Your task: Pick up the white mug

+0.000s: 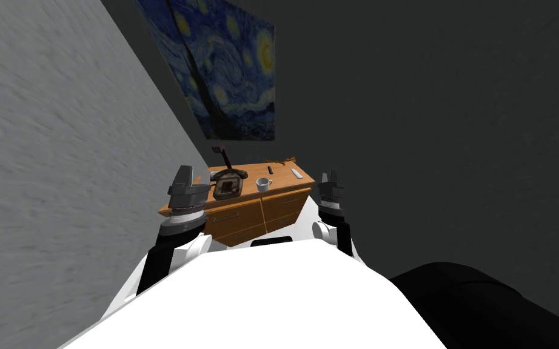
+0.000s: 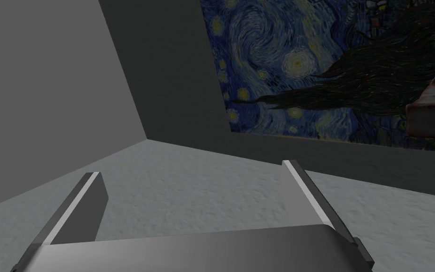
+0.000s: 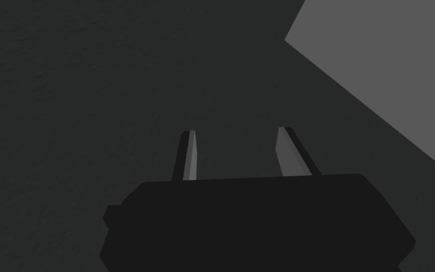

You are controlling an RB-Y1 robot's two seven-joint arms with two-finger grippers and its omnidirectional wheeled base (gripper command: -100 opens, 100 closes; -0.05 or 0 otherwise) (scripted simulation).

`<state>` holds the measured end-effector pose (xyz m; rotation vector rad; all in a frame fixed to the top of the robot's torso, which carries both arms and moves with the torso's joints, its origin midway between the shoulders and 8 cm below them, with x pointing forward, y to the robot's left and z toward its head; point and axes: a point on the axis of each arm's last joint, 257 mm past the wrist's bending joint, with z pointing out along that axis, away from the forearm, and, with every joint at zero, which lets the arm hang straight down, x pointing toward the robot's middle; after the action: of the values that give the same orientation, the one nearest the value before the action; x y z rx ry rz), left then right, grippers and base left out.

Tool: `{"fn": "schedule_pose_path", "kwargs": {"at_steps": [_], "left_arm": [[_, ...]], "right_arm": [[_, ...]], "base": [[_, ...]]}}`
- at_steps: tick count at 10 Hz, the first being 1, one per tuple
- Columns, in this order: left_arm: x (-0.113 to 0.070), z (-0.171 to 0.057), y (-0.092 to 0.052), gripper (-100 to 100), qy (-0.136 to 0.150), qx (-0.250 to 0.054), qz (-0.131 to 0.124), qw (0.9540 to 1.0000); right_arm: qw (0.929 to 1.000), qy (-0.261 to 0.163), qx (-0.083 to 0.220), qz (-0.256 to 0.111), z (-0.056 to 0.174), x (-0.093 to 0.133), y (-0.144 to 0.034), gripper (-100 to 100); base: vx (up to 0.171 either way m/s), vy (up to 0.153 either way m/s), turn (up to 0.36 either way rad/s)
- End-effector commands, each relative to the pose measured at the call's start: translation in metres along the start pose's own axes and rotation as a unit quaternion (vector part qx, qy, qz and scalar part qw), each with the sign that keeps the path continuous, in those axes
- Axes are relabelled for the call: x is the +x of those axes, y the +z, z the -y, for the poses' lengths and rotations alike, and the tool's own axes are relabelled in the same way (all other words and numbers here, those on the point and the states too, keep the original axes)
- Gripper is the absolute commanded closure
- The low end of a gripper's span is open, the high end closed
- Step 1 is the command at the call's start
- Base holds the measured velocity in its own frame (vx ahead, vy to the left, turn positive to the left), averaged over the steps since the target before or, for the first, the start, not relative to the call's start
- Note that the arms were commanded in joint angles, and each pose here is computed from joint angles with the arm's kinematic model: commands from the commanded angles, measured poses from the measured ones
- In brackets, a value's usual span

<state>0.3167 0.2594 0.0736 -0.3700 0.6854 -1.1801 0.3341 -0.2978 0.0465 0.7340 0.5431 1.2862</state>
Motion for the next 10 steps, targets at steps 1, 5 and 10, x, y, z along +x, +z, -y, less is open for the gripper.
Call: {"fn": "schedule_pose_path", "kwargs": {"at_steps": [1,5,10], "left_arm": [[0.001,-0.005,0.003,-100,-0.005,-0.008,-0.015,0.9998],[0.003,-0.016,0.008,-100,-0.013,-0.024,-0.044,0.9987],[0.006,-0.035,0.018,-100,-0.025,-0.058,-0.087,0.9942]], "right_arm": [[1.0,0.0,0.0,0.0,0.0,0.0,0.0,0],[1.0,0.0,0.0,0.0,0.0,0.0,0.0,0],[1.0,0.0,0.0,0.0,0.0,0.0,0.0,0]], "base": [[-0.021,-0.004,-0.097],[-0.022,-0.002,-0.101],[-0.024,0.0,-0.115]]}}
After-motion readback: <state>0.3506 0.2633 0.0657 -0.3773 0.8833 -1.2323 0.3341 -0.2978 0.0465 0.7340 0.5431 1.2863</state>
